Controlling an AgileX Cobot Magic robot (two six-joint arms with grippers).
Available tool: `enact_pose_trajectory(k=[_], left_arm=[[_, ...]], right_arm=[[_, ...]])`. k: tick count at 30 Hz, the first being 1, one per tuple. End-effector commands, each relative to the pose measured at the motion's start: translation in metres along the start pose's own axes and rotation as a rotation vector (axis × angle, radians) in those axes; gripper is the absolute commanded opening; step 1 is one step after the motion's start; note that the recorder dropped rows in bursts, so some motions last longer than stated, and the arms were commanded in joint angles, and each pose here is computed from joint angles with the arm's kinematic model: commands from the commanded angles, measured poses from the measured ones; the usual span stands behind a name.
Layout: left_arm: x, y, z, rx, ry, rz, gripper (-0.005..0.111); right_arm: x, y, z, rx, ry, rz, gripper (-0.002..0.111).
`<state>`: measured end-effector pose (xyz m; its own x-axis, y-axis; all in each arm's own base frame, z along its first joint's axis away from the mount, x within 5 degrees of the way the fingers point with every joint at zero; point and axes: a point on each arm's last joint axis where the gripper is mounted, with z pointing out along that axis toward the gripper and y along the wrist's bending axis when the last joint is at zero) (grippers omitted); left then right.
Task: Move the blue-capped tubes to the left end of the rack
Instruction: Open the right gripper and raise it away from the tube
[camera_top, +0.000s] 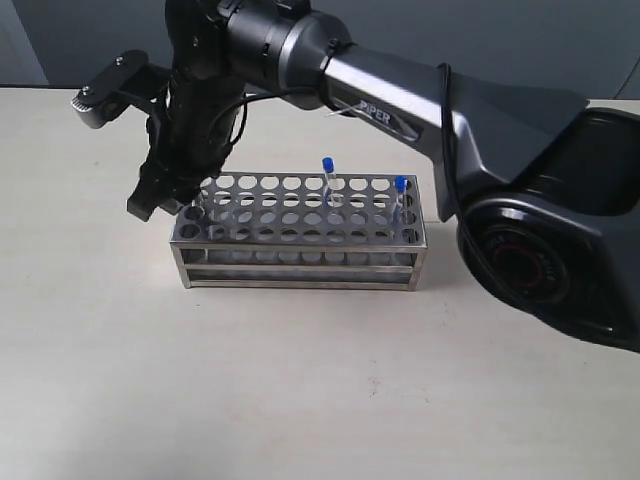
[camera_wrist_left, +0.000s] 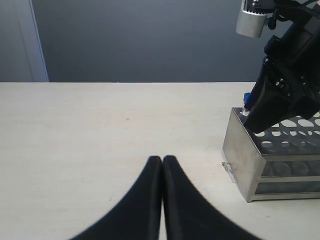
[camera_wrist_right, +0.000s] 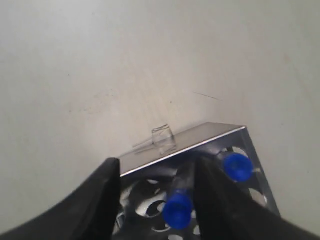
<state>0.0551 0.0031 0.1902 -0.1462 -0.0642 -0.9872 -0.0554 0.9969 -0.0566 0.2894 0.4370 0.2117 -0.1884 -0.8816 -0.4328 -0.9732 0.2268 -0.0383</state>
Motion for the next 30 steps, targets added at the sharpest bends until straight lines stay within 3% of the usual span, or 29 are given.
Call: enact_pose_trajectory(k=[1,8,18,22,27,30], left_arm=[[-0.002,0.000,0.000,0.007,-0.006,0.004,0.001],[-0.002,0.000,0.000,0.007,-0.006,0.004,0.001],[-0.002,0.000,0.000,0.007,-0.006,0.004,0.001],[-0.002,0.000,0.000,0.007,-0.006,0.004,0.001],[-0.002,0.000,0.000,0.007,-0.006,0.004,0.001],[-0.002,0.000,0.000,0.007,-0.006,0.004,0.001]], right_arm=[[-0.006,0.008,-0.030,-0.031,-0.020,0.024,0.032],[-0.008,0.008,-0.072,0.016,-0.029,0.010,0.031],[-0.004,-0.003,-0.090,0.160,0.012,0.039,0.031],[0.003,-0.022,-0.094,0.313,0.053,0.093,0.031],[0.015,-0.048,-0.098,0.347,0.053,0.206,0.031],[0.031,-0.078,-0.105,0.371,0.056,0.301,0.031]])
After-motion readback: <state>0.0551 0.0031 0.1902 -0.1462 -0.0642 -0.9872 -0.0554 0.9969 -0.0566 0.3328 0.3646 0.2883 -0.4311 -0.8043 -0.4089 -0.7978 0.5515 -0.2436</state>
